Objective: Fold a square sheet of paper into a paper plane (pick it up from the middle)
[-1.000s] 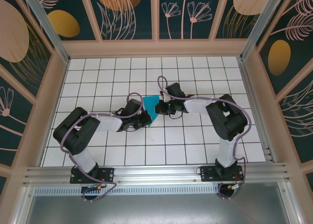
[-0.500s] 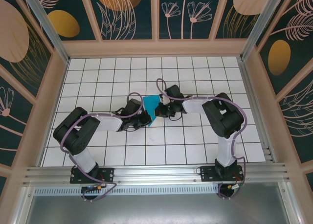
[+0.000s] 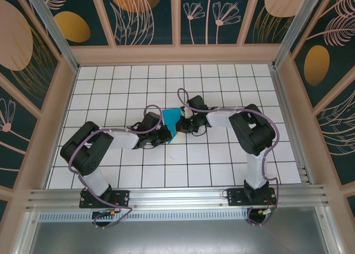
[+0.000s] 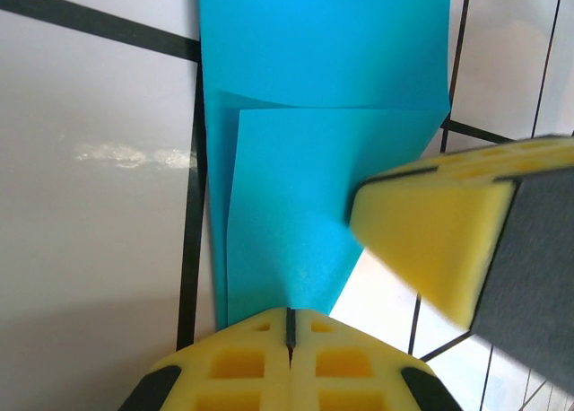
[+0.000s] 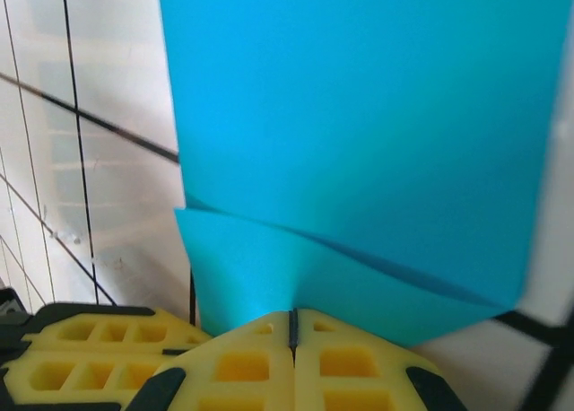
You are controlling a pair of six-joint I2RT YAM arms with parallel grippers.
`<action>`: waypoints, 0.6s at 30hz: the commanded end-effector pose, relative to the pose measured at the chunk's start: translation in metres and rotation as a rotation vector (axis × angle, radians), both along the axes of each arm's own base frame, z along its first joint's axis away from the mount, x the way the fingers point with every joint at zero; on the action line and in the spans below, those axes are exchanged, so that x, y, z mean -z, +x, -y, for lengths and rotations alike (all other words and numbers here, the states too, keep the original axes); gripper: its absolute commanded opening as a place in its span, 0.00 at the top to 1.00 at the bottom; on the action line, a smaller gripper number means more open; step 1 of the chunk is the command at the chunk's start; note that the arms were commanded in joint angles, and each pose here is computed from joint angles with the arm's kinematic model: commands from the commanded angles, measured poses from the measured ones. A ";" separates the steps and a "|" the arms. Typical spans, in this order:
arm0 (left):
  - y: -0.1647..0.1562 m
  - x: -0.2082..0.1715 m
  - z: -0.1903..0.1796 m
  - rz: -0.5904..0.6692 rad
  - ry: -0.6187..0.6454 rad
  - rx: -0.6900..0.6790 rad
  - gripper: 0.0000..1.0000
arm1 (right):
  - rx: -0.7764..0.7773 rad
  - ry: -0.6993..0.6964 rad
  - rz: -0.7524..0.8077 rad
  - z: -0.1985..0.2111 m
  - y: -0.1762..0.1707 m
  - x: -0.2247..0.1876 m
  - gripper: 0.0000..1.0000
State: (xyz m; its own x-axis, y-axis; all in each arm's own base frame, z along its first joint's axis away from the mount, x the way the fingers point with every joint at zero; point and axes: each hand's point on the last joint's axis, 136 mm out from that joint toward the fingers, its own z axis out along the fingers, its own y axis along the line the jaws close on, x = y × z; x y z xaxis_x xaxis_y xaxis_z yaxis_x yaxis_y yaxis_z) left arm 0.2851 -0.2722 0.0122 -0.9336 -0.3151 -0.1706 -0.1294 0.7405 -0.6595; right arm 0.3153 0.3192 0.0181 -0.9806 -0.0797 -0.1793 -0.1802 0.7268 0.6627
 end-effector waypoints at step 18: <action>-0.018 0.028 -0.025 -0.092 0.133 -0.017 1.00 | 0.038 0.021 0.069 0.001 0.011 -0.032 1.00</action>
